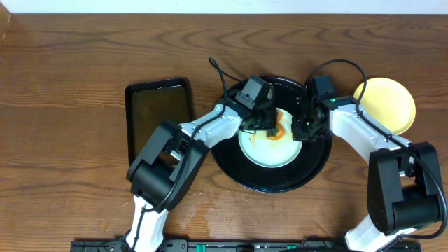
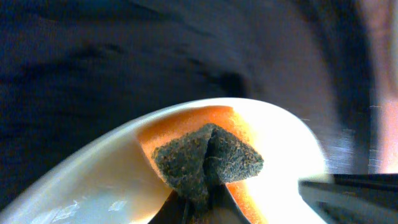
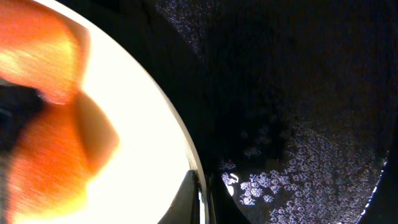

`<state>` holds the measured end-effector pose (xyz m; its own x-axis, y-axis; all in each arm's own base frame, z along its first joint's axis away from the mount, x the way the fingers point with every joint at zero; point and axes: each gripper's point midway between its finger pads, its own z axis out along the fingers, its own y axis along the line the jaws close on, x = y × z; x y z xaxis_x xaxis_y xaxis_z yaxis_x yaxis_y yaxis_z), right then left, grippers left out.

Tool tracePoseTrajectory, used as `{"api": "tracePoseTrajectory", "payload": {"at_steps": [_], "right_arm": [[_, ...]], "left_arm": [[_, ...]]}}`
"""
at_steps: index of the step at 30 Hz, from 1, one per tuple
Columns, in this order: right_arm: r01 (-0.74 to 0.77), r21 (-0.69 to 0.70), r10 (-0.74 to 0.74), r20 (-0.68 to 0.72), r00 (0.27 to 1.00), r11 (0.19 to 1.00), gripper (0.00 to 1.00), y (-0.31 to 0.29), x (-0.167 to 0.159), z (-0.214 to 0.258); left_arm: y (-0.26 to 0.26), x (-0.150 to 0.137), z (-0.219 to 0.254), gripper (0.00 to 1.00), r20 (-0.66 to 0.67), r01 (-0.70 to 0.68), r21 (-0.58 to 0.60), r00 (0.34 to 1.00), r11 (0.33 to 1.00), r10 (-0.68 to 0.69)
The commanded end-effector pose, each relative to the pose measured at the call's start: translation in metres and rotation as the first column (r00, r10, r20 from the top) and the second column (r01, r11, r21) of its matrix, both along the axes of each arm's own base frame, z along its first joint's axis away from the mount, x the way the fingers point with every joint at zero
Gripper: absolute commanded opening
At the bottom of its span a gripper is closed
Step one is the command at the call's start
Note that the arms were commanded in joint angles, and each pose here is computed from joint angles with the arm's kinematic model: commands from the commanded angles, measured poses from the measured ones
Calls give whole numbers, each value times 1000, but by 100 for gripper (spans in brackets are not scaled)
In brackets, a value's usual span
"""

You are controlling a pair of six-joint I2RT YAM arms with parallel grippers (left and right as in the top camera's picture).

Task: Clean dirty plates on tray and stack at the side
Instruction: 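Scrub the pale blue plate with the sponge in the left gripper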

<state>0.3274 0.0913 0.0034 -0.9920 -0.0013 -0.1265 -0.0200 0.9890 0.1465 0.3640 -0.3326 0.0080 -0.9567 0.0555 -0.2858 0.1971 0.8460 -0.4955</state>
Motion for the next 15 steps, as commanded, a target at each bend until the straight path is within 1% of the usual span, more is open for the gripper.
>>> {"api": "tracePoseTrajectory", "payload": {"at_steps": [1, 4, 9, 10, 13, 14, 15], "right_arm": [[26, -53, -30, -69, 997, 998, 1, -10, -14, -18], [63, -56, -67, -72, 995, 996, 1, -11, -14, -18], [118, -72, -123, -66, 990, 990, 1, -15, -12, -19], [118, -72, -123, -66, 990, 990, 1, -15, -12, -19], [116, -72, -121, -66, 990, 991, 1, -15, -12, -19], [116, -72, -121, -66, 990, 991, 1, -15, -12, -19], [116, -72, -121, -66, 990, 991, 1, -15, -12, -19]], "left_arm": [[70, 14, -37, 7, 96, -56, 352, 995, 934, 24], [80, 12, -32, 7, 85, -43, 415, 996, 909, 8], [83, 0, -21, 8, 18, 0, 472, 1000, 882, -9], [86, -2, -19, 7, 12, 7, 499, 1000, 867, -15], [108, -4, -11, 7, 33, -20, 622, 999, 783, -1], [114, -4, -7, 7, 41, -33, 652, 999, 758, 8], [116, -4, -3, 7, 40, -32, 665, 999, 746, 7]]}}
